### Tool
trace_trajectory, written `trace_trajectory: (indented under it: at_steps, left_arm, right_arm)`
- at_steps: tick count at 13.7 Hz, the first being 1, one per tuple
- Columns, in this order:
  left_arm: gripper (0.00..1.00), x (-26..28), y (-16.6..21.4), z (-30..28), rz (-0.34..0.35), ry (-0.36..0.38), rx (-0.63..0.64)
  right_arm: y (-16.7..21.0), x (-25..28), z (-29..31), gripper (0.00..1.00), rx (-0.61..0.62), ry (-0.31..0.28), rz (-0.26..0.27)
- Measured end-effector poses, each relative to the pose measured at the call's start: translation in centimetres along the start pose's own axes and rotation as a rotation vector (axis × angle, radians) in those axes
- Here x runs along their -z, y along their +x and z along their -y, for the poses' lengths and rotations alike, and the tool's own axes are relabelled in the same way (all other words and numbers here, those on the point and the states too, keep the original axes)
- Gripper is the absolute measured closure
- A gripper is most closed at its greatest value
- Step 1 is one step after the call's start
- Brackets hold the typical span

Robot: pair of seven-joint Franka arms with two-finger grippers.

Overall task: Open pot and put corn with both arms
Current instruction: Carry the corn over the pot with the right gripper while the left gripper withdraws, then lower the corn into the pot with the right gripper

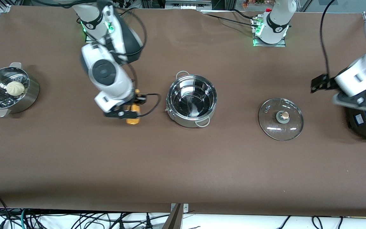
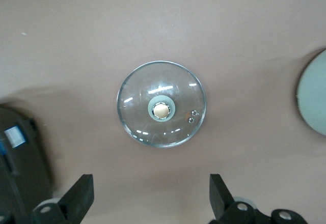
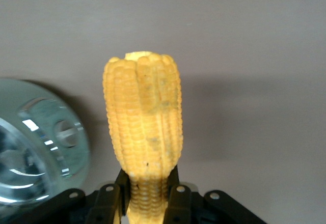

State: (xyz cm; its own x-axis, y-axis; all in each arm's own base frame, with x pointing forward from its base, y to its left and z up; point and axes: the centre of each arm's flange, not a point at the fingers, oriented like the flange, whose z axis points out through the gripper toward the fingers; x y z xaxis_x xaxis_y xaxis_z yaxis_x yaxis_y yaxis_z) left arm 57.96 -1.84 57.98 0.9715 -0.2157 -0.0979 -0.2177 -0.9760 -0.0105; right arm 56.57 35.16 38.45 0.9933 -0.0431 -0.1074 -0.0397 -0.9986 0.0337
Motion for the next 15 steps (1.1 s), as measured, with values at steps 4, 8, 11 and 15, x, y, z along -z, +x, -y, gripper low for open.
trace_trajectory:
  at_steps: [4,8,11,15]
  left_arm:
    - [0.0,4.0,-1.0,-0.4,-0.048,-0.035,0.005]
    - [0.0,3.8,-1.2,0.2,-0.047,-0.054,0.031]
    - [0.0,2.3,-1.2,1.2,-0.06,-0.065,0.084]
    - [0.0,0.7,-2.9,0.4,-0.057,-0.068,0.174]
  right_arm:
    - [-2.7,-0.1,8.5,0.69,0.003,0.024,-0.027]
    - [-5.5,-0.5,15.5,0.69,-0.034,0.077,-0.03]
    - [-6.5,-1.4,18.1,0.69,-0.031,0.11,-0.005]
    - [-6.7,-5.1,19.2,0.69,-0.03,0.087,0.026]
